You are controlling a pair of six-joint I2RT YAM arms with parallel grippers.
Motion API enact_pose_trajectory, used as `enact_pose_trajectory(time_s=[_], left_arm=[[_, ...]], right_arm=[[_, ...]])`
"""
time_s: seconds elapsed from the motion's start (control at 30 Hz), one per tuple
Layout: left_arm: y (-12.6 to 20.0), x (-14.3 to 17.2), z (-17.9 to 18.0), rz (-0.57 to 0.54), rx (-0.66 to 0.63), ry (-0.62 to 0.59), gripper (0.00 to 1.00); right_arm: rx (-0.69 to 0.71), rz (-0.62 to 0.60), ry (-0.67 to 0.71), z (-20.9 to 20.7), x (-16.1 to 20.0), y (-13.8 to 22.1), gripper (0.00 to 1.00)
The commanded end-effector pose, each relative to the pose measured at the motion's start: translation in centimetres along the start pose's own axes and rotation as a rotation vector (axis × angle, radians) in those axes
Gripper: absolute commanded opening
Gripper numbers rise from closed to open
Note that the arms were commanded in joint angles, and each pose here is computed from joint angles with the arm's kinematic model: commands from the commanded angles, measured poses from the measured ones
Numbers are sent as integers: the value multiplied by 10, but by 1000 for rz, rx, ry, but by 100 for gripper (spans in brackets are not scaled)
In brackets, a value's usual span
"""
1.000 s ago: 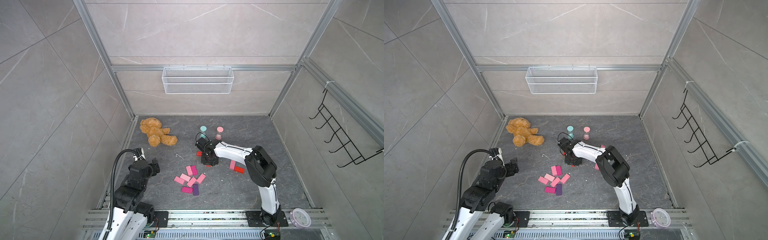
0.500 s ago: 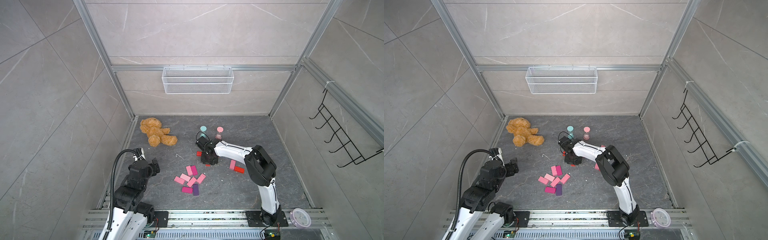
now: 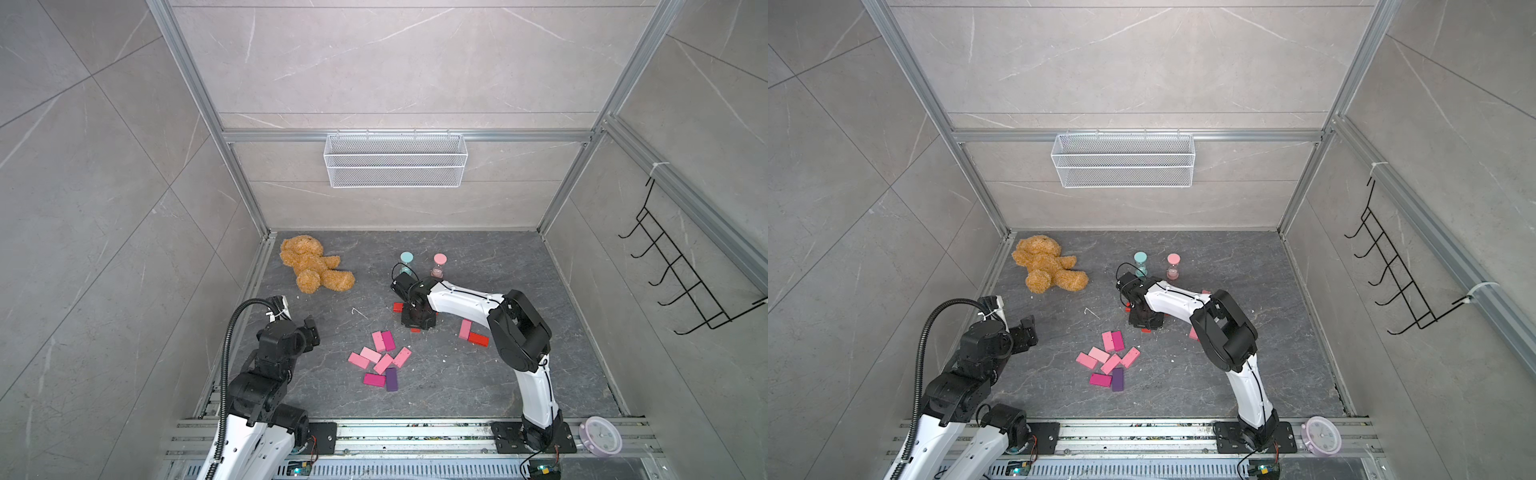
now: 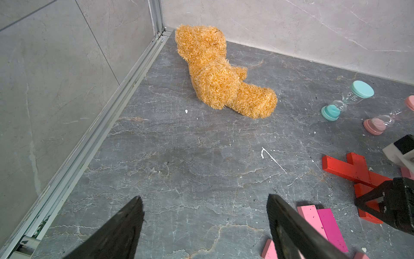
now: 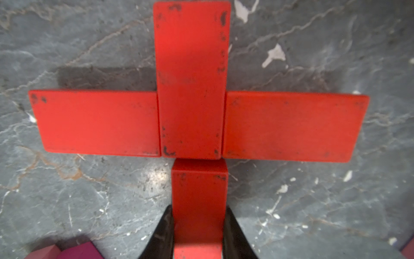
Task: Assemble the letter t with building blocks
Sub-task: Assemble the building block at the center of the board.
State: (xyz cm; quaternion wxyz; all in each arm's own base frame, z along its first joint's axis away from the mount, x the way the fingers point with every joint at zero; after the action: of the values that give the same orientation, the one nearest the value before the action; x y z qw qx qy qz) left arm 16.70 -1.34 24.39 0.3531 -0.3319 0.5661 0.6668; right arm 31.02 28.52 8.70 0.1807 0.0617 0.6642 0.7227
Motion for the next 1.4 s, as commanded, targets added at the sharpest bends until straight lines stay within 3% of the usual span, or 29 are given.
enact_pose_trajectory(time_s=[0.0,0.37,1.37], left_arm=[[4,-11,0,-47,5,14,88],[4,-10,0,-44,7,11,88],[4,-10,-1,-48,16,13,88]], right_arm=[[-20,39,17,8,4,-16,33],[-35,39,26,12,2,-15,37],[34,-21,-33,-10,1,-7,36]])
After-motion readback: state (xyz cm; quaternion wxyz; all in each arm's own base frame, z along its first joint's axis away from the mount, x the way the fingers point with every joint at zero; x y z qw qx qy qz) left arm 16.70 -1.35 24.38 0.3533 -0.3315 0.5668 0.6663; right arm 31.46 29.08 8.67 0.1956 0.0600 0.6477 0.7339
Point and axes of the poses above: each gripper's point midway between its finger pads, its own y axis back along the fingers, its own z axis along the line the jaws close on, x = y × z, the point moved 7 cm from there along y, back along the fingers, and after that the axes turned 15 degrees about -y, right-handed, at the moved point
